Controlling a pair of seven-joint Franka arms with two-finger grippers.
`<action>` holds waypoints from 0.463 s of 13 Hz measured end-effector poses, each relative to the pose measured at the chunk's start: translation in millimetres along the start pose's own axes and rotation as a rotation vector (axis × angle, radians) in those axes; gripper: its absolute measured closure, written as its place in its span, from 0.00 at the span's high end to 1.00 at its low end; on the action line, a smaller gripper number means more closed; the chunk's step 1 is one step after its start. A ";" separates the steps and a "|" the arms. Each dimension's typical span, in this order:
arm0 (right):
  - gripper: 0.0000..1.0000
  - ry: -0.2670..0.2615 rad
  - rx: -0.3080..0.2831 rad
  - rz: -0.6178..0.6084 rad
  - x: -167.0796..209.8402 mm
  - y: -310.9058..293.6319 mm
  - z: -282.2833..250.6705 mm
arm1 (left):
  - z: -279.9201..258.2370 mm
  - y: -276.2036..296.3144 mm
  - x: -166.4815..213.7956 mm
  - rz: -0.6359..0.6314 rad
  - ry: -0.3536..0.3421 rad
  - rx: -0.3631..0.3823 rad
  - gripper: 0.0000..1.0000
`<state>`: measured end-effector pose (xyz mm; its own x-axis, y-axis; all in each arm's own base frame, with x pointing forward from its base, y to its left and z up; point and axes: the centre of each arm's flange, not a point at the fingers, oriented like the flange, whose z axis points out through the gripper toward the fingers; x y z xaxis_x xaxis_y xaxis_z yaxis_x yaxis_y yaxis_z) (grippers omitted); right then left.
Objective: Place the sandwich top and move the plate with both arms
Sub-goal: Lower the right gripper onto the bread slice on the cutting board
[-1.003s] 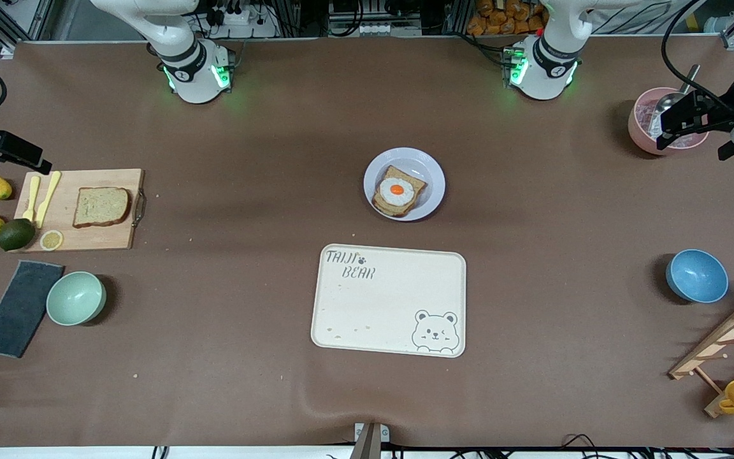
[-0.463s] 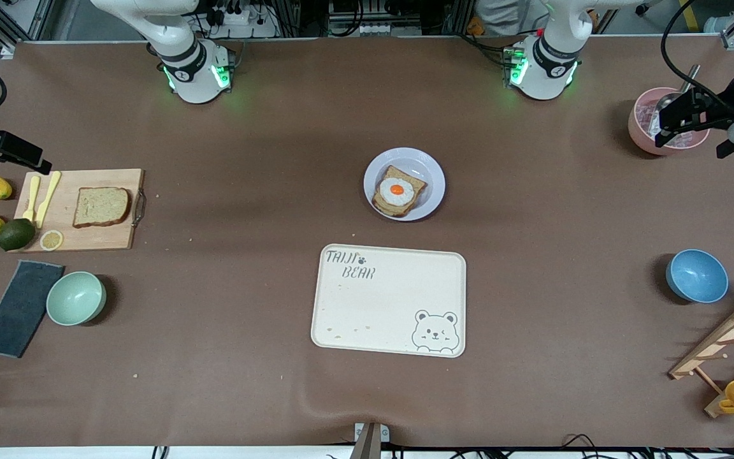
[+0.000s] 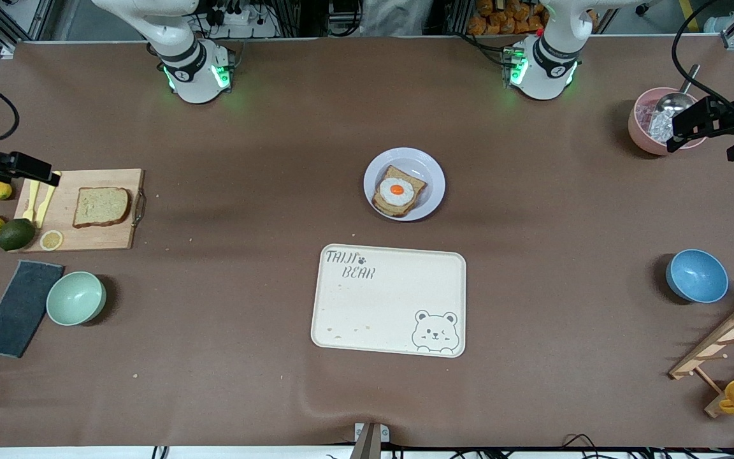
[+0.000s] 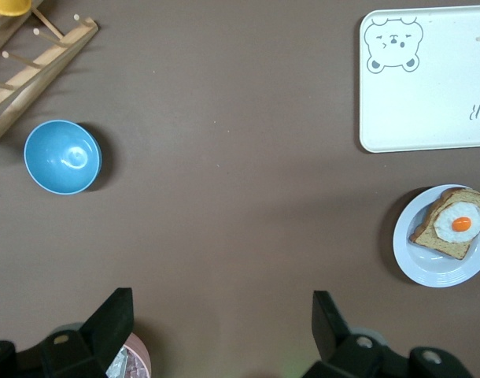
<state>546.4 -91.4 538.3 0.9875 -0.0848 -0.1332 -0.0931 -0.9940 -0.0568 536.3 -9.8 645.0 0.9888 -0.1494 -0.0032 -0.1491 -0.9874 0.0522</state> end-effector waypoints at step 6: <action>1.00 -0.013 0.020 -0.063 -7.5 76.4 109.0 | 12.7 -10.3 8.2 -0.013 -0.021 -0.010 1.00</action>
<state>518.0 -159.3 427.1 0.9898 -0.0207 -0.1412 -0.0331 -0.9958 -0.0854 545.8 -1.5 631.8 0.9902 -0.1373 -0.0249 -0.1356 -0.9889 0.0615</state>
